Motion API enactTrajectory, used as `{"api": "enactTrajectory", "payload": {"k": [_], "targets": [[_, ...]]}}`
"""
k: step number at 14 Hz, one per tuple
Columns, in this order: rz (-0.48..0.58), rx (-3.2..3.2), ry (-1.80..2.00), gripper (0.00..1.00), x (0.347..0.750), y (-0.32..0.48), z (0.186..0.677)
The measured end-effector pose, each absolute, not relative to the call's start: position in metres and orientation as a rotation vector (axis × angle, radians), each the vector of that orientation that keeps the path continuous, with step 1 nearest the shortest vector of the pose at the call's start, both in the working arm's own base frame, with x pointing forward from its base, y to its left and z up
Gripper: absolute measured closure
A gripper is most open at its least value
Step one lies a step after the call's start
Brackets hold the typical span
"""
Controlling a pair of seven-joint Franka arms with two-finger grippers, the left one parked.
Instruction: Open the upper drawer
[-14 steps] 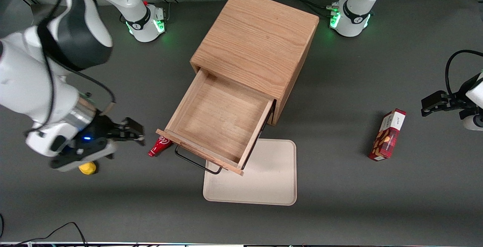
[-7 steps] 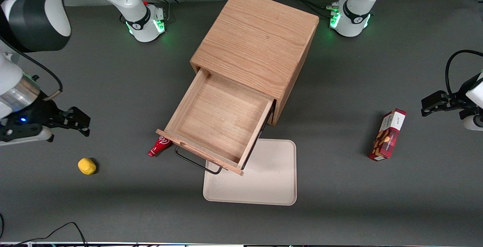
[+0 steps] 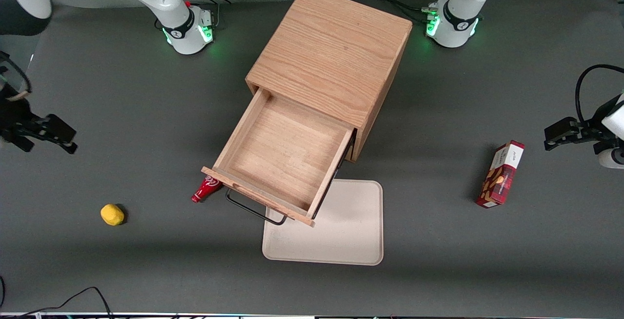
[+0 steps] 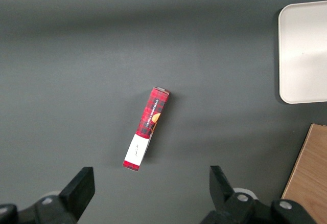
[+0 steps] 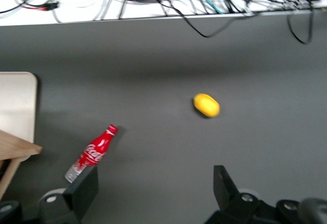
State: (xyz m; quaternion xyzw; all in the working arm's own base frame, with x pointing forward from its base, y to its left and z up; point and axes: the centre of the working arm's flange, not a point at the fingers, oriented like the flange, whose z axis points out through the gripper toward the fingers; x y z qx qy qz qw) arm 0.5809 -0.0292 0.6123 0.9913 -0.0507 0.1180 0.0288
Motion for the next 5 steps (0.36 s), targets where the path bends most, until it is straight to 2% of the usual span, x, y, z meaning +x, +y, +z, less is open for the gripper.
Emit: {"api": "enactTrajectory", "payload": {"k": [5], "targets": [[0.217,3.074,-0.177,0.00,0.5721,-0.0306,0.6020]]}}
